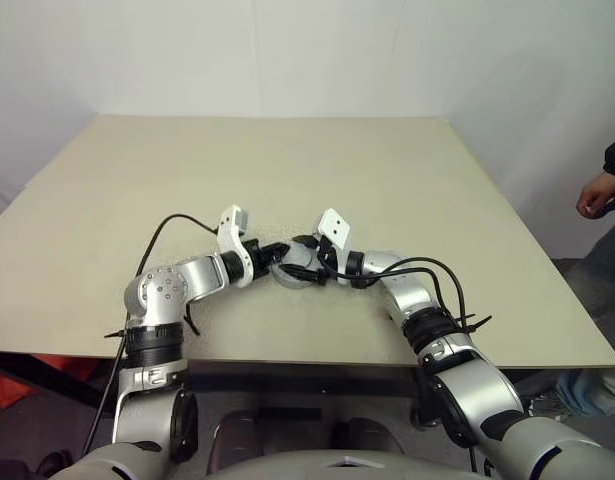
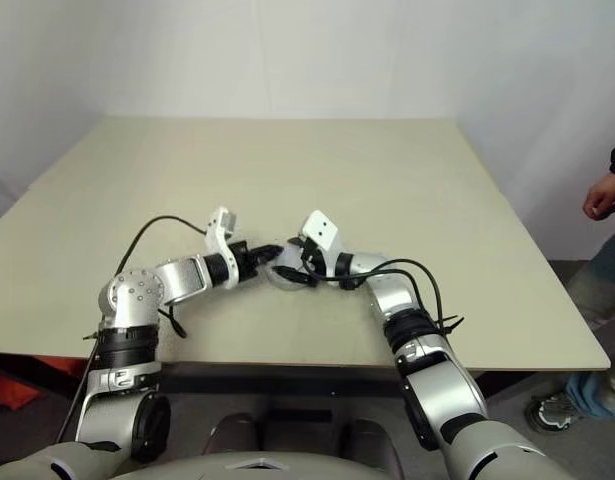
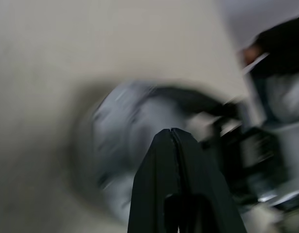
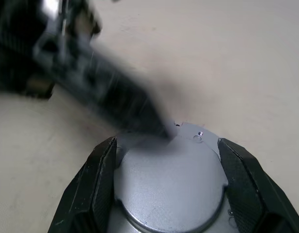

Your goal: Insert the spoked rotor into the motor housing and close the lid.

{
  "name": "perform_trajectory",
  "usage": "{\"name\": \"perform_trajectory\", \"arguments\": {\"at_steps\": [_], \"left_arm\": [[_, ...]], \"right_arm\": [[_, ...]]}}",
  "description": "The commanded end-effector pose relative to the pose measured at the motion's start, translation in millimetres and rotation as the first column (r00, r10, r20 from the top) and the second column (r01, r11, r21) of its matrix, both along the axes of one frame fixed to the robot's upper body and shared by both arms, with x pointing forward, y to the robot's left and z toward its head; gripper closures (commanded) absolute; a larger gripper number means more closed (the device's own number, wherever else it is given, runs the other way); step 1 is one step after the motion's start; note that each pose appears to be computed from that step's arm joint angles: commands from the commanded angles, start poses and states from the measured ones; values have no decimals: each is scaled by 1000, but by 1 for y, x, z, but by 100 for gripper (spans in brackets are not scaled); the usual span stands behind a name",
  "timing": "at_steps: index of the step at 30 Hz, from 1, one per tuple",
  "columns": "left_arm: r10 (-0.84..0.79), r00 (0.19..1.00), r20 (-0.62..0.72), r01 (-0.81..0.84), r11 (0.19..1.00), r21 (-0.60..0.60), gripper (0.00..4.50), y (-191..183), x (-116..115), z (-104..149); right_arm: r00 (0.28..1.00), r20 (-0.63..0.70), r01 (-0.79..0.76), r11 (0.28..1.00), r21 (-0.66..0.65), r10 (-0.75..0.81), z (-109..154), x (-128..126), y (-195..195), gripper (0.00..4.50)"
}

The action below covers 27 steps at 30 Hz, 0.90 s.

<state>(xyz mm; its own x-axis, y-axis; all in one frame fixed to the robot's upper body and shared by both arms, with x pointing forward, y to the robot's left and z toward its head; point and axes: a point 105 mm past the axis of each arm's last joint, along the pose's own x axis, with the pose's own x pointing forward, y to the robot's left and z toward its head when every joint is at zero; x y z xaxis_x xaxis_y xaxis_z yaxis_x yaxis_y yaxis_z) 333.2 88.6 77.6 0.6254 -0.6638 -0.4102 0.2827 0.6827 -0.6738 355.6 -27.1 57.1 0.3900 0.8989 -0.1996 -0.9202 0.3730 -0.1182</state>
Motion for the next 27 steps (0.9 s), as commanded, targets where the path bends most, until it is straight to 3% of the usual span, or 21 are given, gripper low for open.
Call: {"name": "perform_trajectory", "arguments": {"at_steps": [1,5,26,27], "left_arm": [[21,995,-101,-2,982,191,448,12,-4,-19],[4,989,-147,1,999,34,448,11,-5,-12],[-17,989,-147,18,1000,10,448,10,-3,-7],[-17,989,-146,19,1000,10,450,9,-3,-7]], "right_arm": [[999,-35,35,998,-51,-37,-12,1,-10,130],[999,-32,35,998,-46,-37,-10,2,-9,130],[998,-62,15,1000,23,-14,9,1,-11,130],[998,-58,-15,1000,25,16,10,-3,-9,95]]}}
